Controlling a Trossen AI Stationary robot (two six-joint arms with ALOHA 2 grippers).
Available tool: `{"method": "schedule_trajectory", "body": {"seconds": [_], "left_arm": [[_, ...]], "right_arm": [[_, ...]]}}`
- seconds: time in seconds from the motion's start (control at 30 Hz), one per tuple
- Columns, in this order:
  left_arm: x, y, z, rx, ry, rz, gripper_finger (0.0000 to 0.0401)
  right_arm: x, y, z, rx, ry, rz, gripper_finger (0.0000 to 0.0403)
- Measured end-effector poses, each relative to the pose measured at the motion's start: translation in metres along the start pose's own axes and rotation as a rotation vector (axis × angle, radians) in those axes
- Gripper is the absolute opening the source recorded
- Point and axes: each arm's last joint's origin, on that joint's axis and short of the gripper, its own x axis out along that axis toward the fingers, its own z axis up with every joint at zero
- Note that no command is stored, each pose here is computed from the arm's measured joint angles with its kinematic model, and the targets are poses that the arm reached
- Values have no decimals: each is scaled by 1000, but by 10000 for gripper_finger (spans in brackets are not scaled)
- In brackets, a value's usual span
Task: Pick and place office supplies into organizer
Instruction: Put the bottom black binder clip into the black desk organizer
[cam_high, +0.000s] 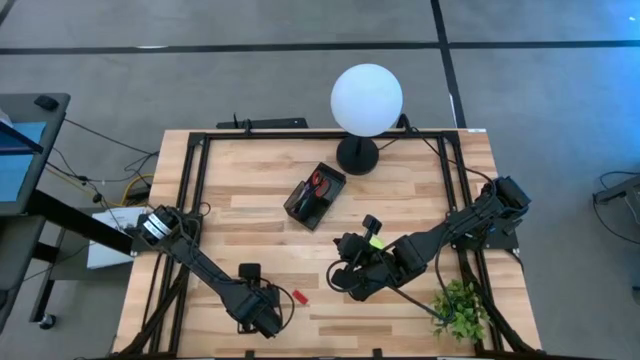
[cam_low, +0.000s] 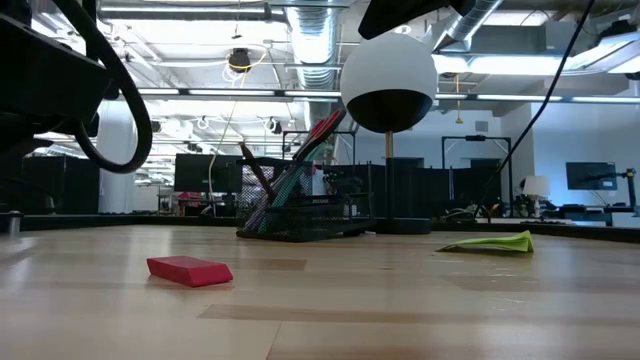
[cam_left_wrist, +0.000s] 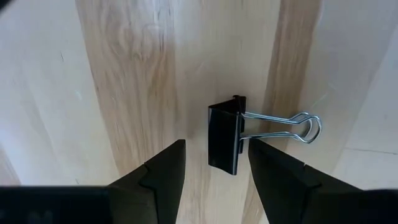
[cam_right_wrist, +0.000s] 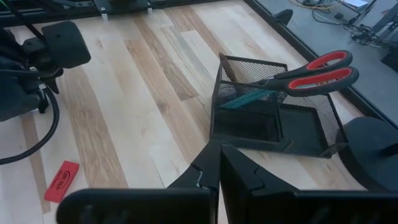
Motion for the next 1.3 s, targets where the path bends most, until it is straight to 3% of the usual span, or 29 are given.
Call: {"method": "schedule_trajectory", "body": {"seconds": [0.73, 1.13, 1.3], "left_arm": [[0, 6, 12, 55, -31, -44, 169], [0, 7, 14, 54, -73, 1, 41], [-4, 21, 16, 31, -51, 91, 40]], "right_arm": [[0, 0, 0, 0, 0, 0, 0], [0, 0, 0, -1, 1, -1, 0], [-2, -5, -6, -104, 41, -34, 0]]}}
